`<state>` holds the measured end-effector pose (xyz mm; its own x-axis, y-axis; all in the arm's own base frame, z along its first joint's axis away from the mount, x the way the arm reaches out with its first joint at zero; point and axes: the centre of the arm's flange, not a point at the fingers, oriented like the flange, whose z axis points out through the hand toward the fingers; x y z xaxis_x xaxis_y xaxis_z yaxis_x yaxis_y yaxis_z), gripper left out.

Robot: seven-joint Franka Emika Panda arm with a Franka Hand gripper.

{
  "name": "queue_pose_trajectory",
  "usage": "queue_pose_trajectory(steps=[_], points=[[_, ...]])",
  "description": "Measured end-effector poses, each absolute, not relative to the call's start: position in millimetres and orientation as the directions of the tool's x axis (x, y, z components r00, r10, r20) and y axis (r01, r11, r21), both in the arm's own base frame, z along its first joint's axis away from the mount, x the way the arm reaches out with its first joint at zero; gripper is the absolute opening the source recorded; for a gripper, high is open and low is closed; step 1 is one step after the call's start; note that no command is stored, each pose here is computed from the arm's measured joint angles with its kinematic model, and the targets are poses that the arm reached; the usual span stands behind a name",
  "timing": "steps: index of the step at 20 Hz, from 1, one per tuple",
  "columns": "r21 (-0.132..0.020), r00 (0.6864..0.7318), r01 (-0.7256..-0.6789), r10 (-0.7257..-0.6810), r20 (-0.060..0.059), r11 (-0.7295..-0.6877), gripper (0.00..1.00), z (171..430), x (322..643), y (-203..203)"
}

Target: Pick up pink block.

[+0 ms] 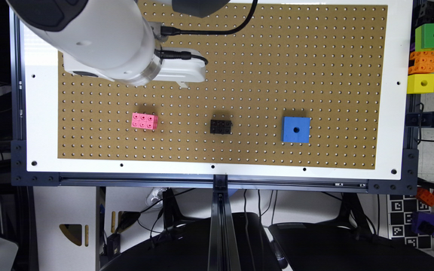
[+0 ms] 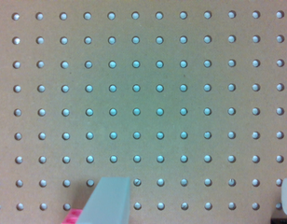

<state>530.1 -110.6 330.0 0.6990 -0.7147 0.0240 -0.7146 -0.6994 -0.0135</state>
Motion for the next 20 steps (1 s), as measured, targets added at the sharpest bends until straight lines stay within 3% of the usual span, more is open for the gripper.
queue_pose_trajectory(steps=[3,6,9,11,15,20], points=[[-0.013,0.6982,-0.7154,-0.7155,0.023,-0.6986,1.0,330,530,-111],[-0.015,0.6919,-0.721,-0.721,0.038,-0.6927,1.0,333,531,-127],[-0.024,0.6899,-0.7216,-0.7216,0.058,-0.6919,1.0,335,545,-164],[-0.026,0.6902,-0.7209,-0.7208,0.064,-0.6926,1.0,329,563,-186],[-0.026,0.6894,-0.7215,-0.7214,0.066,-0.6919,1.0,318,592,-200],[-0.023,0.6897,-0.7216,-0.7215,0.061,-0.6919,1.0,318,599,-202]])
